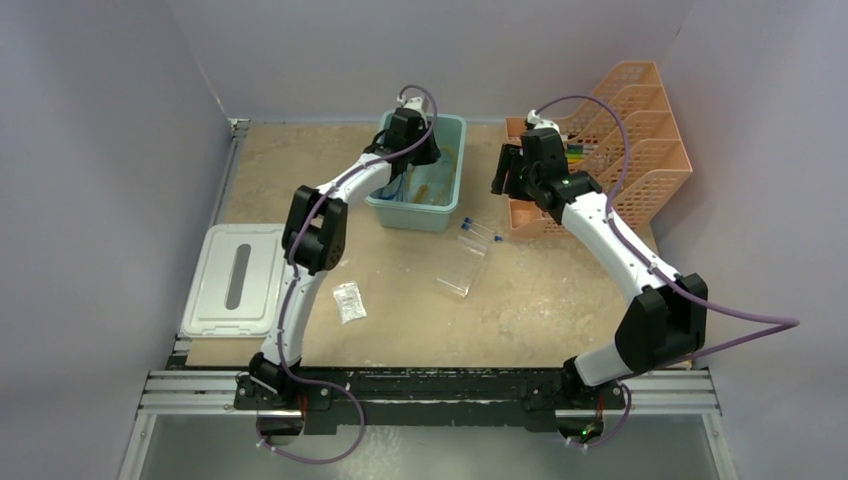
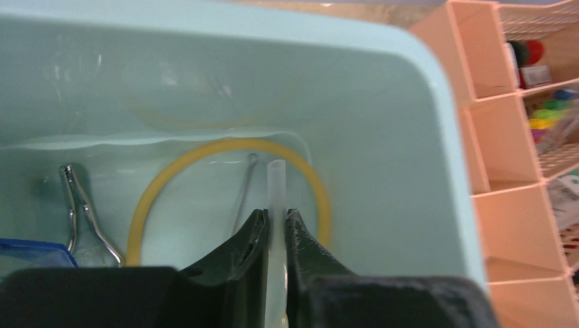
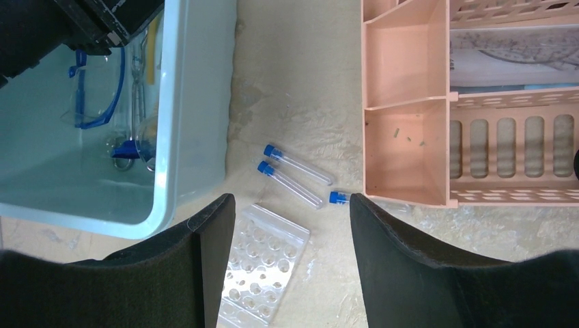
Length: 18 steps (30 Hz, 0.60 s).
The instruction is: Organize the chemistry lab equipment
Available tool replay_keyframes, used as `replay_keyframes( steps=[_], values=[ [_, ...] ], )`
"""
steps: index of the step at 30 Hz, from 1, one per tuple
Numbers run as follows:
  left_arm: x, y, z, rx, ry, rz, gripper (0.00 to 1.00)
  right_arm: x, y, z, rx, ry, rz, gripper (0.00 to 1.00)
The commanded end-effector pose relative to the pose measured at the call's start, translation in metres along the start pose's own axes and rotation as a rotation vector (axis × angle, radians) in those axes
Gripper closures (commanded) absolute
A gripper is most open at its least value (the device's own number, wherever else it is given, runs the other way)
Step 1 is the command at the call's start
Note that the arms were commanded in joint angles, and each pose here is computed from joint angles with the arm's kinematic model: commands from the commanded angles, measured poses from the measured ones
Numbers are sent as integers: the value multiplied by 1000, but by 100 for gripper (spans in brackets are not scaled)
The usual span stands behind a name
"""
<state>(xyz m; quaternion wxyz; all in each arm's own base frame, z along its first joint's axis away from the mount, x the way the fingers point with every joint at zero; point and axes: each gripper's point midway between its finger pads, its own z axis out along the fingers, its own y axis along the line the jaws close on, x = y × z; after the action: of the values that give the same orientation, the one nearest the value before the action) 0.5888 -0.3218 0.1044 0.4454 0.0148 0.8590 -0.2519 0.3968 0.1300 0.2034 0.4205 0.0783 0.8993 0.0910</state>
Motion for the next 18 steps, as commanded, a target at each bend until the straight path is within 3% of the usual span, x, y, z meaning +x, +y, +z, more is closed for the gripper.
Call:
replay_keyframes(
  steps=[1, 5, 11, 18],
  values=[
    [-35, -11, -4, -1, -105, 0, 74, -18, -6, -19, 16, -69, -12, 35],
    [-61, -22, -22, 6, -146, 0, 61, -20, -6, -22, 14, -79, -16, 35],
    [-101, -39, -68, -10, -182, -6, 53, -19, 1, -20, -18, -72, -3, 34],
    [-92, -17, -146, -173, -100, 42, 49, -8, 4, -16, -35, -44, 35, 34]
  ],
)
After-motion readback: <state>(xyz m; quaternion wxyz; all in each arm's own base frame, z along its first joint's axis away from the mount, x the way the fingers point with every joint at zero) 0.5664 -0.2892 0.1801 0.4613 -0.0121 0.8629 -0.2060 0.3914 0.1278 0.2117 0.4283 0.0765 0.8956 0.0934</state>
